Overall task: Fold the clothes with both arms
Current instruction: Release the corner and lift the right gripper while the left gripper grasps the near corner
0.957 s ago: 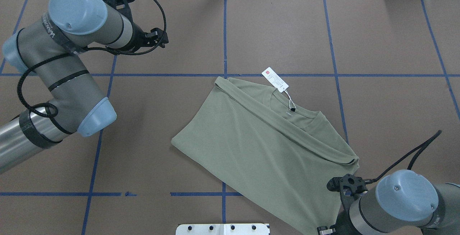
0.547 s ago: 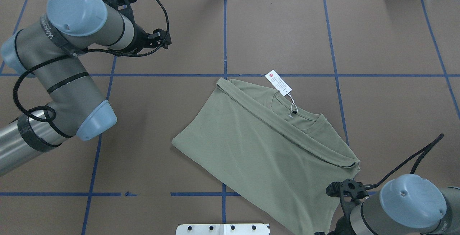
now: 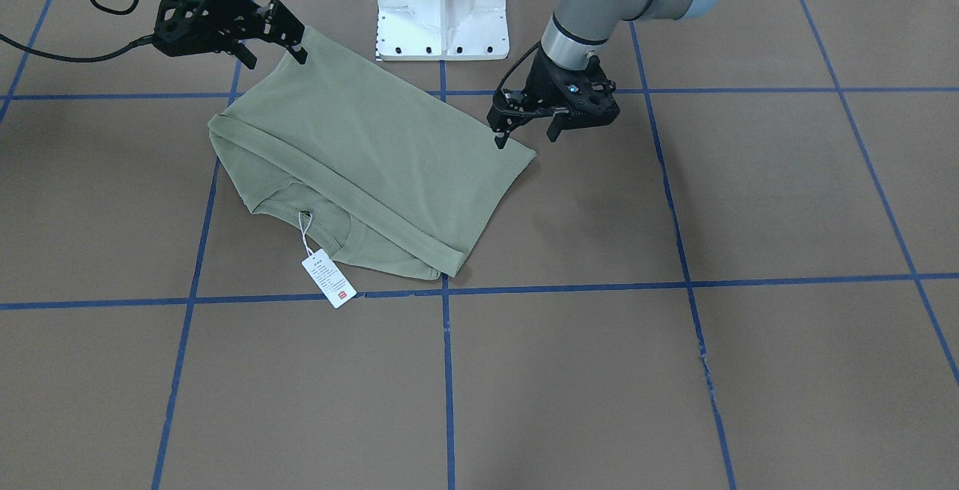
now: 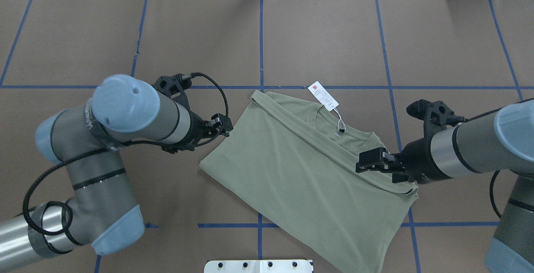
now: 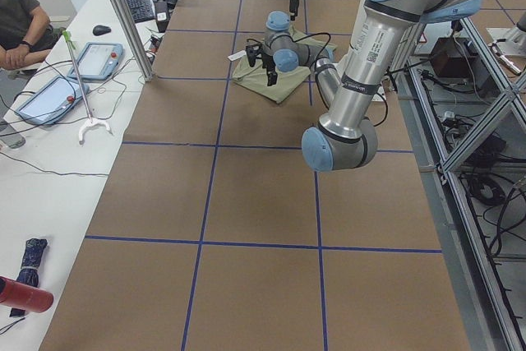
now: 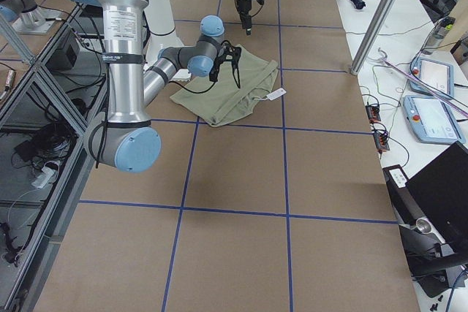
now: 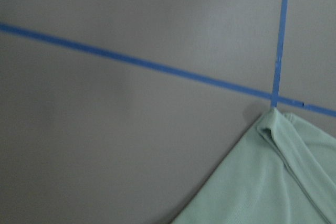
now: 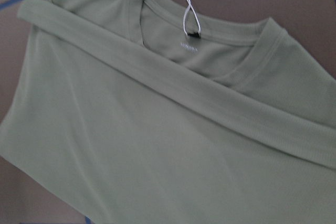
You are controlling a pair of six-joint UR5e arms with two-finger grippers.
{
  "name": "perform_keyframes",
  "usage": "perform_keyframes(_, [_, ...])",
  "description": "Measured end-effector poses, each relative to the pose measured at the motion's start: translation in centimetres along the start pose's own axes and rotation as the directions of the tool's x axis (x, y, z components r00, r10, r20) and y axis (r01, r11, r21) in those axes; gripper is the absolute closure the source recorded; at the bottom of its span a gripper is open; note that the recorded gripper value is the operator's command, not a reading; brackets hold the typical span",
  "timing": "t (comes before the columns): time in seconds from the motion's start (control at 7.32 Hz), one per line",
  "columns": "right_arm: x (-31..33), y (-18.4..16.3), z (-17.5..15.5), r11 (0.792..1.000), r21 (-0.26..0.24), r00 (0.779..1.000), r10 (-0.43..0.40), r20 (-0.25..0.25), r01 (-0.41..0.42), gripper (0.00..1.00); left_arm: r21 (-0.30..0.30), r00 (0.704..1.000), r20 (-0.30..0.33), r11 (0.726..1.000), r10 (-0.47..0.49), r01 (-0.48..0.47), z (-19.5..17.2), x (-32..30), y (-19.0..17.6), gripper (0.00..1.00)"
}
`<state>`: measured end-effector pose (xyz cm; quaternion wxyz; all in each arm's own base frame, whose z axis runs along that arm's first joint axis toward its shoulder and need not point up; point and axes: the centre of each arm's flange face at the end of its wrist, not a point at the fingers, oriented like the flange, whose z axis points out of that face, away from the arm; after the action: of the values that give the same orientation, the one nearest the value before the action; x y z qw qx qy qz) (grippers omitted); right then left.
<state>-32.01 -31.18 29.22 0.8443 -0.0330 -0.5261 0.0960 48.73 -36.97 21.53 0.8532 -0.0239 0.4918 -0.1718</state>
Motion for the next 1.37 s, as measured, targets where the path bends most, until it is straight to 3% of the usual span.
perform_keyframes(0.27, [-0.9,-2.1,-1.5,0.998,0.055,0.999,0.01,0.031,-0.012,0.0,-0.037,0.996,0.026,0.996,-0.083,0.084,2.7,0.0,5.9,0.01])
perform_keyframes(0.41, [-1.0,-2.4,-1.8,0.998,0.065,0.999,0.013,0.035,-0.015,0.0,-0.033,0.993,0.046,0.994,-0.105,0.107,3.8,-0.3,7.0,0.03])
perform_keyframes(0.96, [-0.9,-2.8,-2.0,0.997,0.075,0.999,0.017,0.036,-0.02,0.0,0.084,0.982,0.099,0.985,-0.158,0.15,6.9,-2.0,3.4,0.06])
perform_keyframes(1.37, [-0.8,-2.9,-2.0,0.997,0.078,0.999,0.019,0.034,-0.022,0.0,0.102,0.978,0.126,0.982,-0.169,0.157,8.2,-2.8,2.6,0.24])
